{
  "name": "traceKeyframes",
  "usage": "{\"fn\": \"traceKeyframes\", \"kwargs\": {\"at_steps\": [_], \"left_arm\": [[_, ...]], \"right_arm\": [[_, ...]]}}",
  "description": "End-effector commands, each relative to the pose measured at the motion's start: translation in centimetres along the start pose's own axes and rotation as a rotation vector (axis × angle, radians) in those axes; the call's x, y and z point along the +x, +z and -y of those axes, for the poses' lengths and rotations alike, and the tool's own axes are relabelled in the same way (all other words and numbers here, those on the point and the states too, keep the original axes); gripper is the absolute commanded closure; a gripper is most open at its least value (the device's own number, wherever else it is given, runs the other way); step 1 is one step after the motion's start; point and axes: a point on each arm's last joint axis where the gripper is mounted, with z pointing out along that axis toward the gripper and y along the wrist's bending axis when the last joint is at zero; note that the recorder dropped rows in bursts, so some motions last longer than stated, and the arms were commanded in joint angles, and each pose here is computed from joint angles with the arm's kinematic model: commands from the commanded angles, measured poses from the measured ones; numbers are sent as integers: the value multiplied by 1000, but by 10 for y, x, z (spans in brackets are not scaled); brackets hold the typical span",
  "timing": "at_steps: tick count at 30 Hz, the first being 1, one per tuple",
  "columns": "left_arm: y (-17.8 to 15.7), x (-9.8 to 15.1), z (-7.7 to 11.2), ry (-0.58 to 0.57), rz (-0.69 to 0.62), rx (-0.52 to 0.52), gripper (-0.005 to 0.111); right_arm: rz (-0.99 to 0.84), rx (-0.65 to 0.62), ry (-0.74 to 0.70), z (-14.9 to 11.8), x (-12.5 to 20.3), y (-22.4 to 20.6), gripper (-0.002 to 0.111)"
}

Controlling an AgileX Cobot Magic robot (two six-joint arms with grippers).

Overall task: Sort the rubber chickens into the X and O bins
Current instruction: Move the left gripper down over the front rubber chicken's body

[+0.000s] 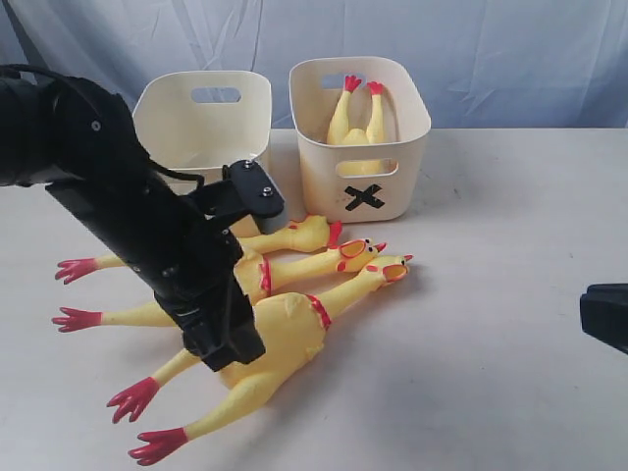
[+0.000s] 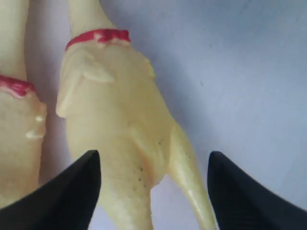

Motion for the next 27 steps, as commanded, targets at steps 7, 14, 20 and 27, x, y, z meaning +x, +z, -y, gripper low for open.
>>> {"fn": "traceKeyframes", "kwargs": {"at_steps": [7,14,20,27], "left_arm": [[2,1,-3,-58,-128,16,46],[19,2,-10,-78,-156,17,46],[28,5,-17,-67,-183,-11,46],[14,-11,-21,-60,-163,-35,46]], "right_arm": [[3,-11,9,-1,1,0,109],[-2,-15,10,-2,1,0,109],[-1,-16,11,-2,1,0,109],[-6,-20,11,-2,2,0,109]]}}
